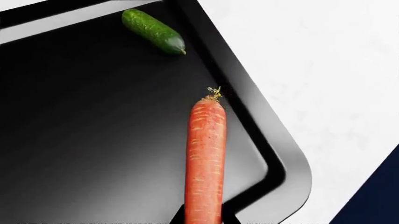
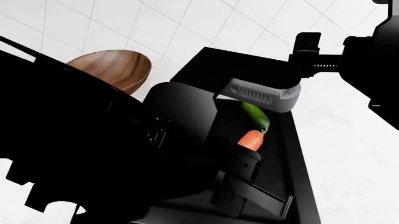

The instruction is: Place the two vegetables and bowl onto the tray for setting up a vegetable dip station.

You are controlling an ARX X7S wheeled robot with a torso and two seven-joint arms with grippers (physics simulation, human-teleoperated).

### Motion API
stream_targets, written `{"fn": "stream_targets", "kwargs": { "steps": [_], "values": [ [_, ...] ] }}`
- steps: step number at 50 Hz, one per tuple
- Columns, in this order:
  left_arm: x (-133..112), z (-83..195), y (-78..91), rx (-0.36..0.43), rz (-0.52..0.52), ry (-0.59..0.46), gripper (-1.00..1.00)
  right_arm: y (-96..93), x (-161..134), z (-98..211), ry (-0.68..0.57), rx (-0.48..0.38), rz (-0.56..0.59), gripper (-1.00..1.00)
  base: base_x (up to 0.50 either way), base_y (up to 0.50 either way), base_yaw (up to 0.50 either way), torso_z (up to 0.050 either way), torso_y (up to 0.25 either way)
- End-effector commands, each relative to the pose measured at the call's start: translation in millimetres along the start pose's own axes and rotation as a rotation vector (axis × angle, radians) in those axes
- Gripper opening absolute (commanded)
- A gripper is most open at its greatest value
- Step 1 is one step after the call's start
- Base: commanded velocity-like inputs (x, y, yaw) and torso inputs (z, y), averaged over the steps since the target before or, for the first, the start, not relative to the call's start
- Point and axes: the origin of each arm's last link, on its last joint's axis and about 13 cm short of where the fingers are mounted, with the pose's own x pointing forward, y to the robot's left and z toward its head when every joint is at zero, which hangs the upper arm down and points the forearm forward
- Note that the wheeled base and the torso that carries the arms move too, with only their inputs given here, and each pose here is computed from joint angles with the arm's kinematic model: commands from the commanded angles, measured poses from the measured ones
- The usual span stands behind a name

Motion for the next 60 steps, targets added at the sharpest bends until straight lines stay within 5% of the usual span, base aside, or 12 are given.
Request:
{"fn": "stream_targets", "kwargs": {
  "steps": [1,10,11,30,43,60],
  "values": [
    [2,-1,-1.4,-0.005,0.000,0.002,-1.00,0.2,0,0,0.002,-0.001,-0.001,1.00,0.00,0.00,0.00,0.000,0.000],
    [-1,1,-2.7,0.000,-0.007,-0.013,-1.00,0.1,1,0,0.003,-0.003,-0.001,1.00,0.00,0.00,0.00,0.000,0.000],
    [-1,1,-3.2,-0.017,-0.015,0.002,1.00,0.1,1,-1,0.003,-0.003,0.000,1.00,0.00,0.00,0.00,0.000,0.000],
    [-12,19,6.3,-0.019,0.041,-0.112,1.00,-0.1,0,0,0.001,0.000,0.001,1.00,0.00,0.00,0.00,0.000,0.000],
    [-19,52,54.8,-0.137,0.219,-0.265,1.00,-0.3,0,0,0.000,-0.001,0.000,1.00,0.00,0.00,0.00,0.000,0.000],
    [-10,66,102.3,-0.271,0.352,-0.298,1.00,-0.5,0,0,0.000,-0.003,0.000,1.00,0.00,0.00,0.00,0.000,0.000]
  ]
}}
